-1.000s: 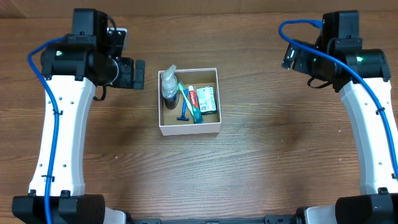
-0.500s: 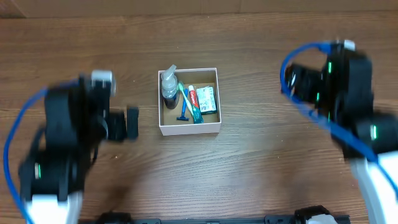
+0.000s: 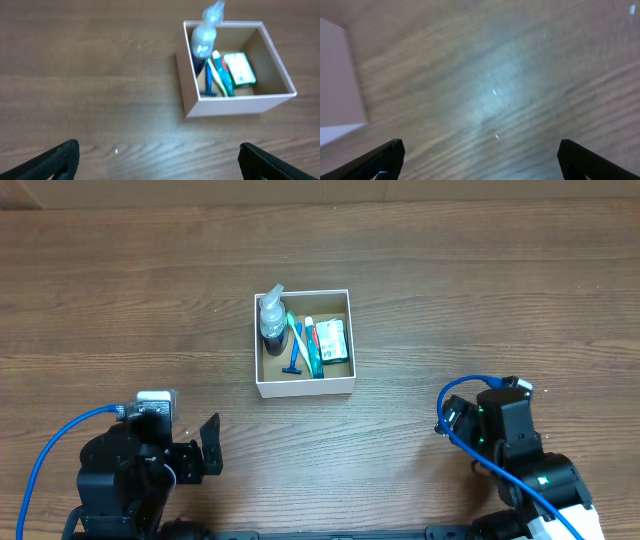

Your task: Pack container

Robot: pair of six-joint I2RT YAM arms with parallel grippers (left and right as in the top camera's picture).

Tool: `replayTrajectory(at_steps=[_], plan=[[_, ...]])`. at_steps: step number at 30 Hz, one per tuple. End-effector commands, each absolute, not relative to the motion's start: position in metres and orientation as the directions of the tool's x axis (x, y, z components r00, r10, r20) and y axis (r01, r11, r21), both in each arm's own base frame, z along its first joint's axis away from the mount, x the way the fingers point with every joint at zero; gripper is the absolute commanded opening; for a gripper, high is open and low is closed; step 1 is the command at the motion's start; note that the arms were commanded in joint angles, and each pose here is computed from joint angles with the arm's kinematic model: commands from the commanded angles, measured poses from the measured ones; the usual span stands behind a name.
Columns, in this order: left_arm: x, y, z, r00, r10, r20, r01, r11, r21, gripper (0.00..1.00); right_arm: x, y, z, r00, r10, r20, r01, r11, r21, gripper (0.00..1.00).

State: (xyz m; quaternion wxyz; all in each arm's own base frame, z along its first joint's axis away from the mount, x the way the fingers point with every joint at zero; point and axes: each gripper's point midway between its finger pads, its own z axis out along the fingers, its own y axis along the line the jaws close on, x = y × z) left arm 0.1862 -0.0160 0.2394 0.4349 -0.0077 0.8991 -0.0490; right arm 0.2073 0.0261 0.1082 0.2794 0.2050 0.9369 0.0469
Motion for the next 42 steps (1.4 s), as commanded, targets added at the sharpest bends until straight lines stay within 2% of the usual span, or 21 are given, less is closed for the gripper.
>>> replayTrajectory(at_steps=[1,16,22,26,29,36,42], plan=[[0.18,-0.014,0.227,-0.657,-0.076,-0.75,0.004,0.995,-0.104,1.0,0.2,0.022,0.092,-0.777,0.427,-0.462,0.397,0.903,0.167,1.0],[0.177,-0.014,0.224,-0.668,-0.075,-0.74,0.002,0.995,-0.103,1.0,0.194,0.021,0.073,-0.826,0.411,-0.387,0.408,0.908,0.093,1.0],[0.177,-0.014,0.224,-0.668,-0.075,-0.74,0.002,0.995,-0.103,1.0,0.2,0.019,0.101,-0.763,0.412,-0.499,0.378,0.909,0.172,1.0],[0.177,-0.014,0.224,-0.668,-0.075,-0.74,0.002,0.995,-0.103,1.0,0.223,0.021,0.149,-0.643,0.239,-0.728,0.165,0.971,0.172,1.0],[0.177,-0.014,0.224,-0.668,-0.075,-0.74,0.002,0.995,-0.103,1.0,0.226,0.022,0.163,-0.566,0.156,-0.809,0.068,0.987,0.143,1.0],[0.177,-0.014,0.224,-0.668,-0.075,-0.74,0.002,0.995,-0.103,1.0,0.229,0.033,0.174,-0.318,0.026,-0.948,-0.121,0.99,0.068,1.0],[0.177,-0.014,0.224,-0.668,-0.075,-0.74,0.002,0.995,-0.103,1.0,0.236,0.05,0.186,-0.076,-0.09,-0.993,-0.24,0.968,-0.069,1.0]])
